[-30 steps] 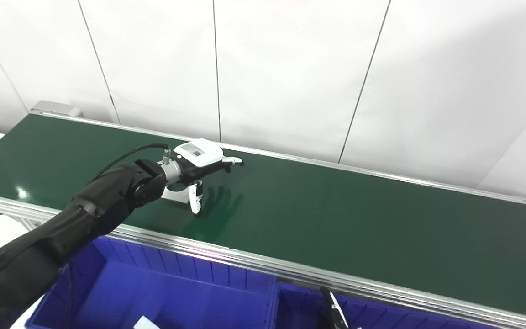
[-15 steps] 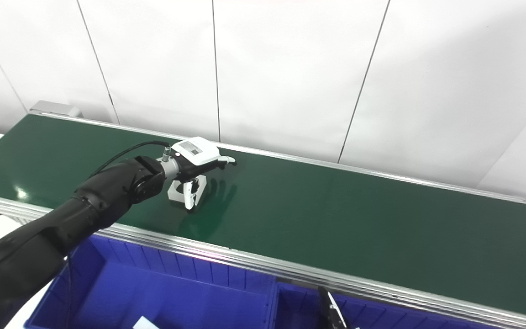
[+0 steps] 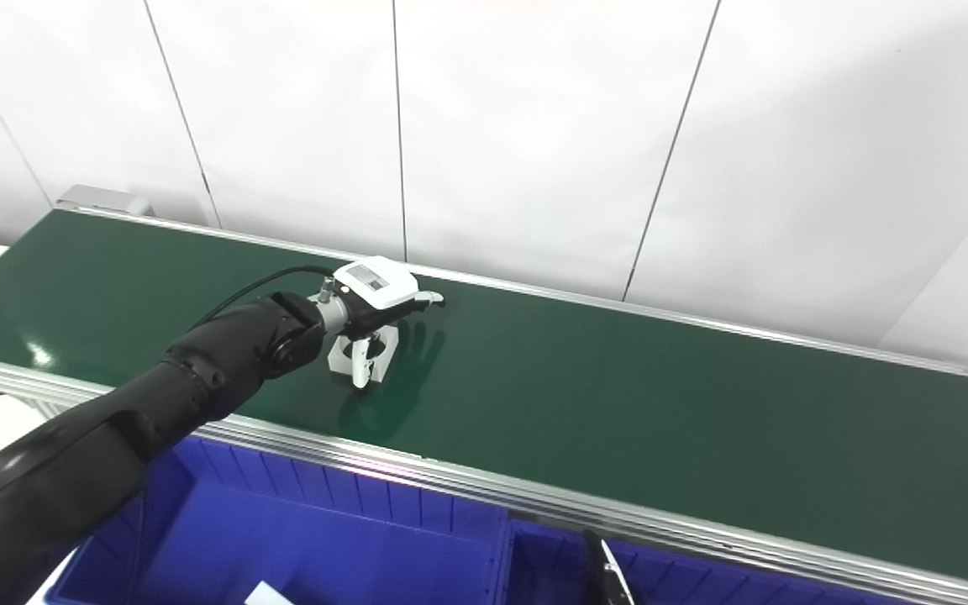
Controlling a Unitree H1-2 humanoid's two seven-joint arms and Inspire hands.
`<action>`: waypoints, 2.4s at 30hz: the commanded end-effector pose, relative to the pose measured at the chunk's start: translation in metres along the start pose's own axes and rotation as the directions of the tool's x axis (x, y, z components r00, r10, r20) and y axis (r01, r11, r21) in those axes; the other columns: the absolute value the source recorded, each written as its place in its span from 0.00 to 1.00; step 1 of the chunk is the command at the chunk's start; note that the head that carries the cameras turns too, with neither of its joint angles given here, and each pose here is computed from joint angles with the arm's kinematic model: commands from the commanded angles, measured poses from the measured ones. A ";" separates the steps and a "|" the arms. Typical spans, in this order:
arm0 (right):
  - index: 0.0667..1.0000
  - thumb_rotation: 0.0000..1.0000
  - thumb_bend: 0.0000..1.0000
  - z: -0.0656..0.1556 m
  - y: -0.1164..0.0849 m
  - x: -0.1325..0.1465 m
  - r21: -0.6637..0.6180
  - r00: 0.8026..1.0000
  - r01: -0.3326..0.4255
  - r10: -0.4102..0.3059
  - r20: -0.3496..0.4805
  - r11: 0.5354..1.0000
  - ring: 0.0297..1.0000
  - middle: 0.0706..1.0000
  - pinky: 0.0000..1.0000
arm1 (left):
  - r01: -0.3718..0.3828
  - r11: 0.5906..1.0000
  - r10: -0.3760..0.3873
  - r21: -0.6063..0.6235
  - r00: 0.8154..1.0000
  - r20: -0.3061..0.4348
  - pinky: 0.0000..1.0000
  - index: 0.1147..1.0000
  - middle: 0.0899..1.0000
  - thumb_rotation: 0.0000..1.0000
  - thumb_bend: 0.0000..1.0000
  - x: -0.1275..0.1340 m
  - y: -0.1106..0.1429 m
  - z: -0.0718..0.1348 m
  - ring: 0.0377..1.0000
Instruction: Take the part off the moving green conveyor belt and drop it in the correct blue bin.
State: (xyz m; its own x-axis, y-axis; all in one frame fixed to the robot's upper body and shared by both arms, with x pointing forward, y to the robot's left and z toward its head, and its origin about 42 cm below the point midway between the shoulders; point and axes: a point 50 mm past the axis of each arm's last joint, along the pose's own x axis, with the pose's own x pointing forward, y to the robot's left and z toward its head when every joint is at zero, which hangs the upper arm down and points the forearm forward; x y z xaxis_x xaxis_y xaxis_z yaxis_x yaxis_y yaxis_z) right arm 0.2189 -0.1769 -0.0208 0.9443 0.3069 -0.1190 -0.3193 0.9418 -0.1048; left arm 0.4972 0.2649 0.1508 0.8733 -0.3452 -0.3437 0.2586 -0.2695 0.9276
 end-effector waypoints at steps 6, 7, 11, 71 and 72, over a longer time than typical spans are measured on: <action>0.95 1.00 0.93 0.008 0.005 -0.003 -0.006 0.999 0.004 -0.004 0.049 1.000 0.97 0.96 1.00 | -0.048 0.998 0.050 0.029 0.995 -0.088 0.61 0.83 0.81 0.00 1.00 0.008 0.013 -0.013 0.76; 0.95 1.00 0.92 0.008 0.005 -0.003 -0.005 0.999 0.005 -0.005 0.049 1.000 0.97 0.96 1.00 | -0.051 0.998 0.053 0.027 0.995 -0.088 0.59 0.78 0.78 0.00 0.98 0.009 0.012 -0.012 0.73; 0.95 1.00 0.91 0.009 0.007 -0.004 -0.011 0.999 0.007 -0.006 0.052 1.000 0.97 0.96 0.99 | -0.065 0.996 0.070 0.053 0.994 -0.087 0.38 0.60 0.68 0.00 0.85 0.012 0.013 -0.011 0.49; 0.97 1.00 0.90 0.006 -0.001 0.006 -0.002 0.999 -0.021 0.021 0.039 1.000 0.99 0.98 1.00 | -0.046 0.997 0.048 -0.060 0.998 0.032 0.37 0.39 0.46 0.00 0.52 -0.038 0.117 0.002 0.41; 0.97 1.00 0.89 0.006 -0.001 0.006 -0.002 0.999 -0.023 0.023 0.039 1.000 0.99 0.98 1.00 | -0.056 0.996 0.058 -0.068 0.997 0.041 0.38 0.38 0.47 0.00 0.52 -0.041 0.118 0.002 0.42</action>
State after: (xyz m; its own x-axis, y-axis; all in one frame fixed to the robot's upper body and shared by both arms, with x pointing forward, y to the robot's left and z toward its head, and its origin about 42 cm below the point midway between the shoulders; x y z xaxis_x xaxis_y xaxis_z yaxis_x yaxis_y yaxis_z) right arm 0.2219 -0.1806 -0.0214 0.9366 0.3275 -0.1246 -0.3415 0.9328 -0.1151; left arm 0.4859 0.2361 0.2418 0.8434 -0.3904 -0.3691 0.3095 -0.2086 0.9278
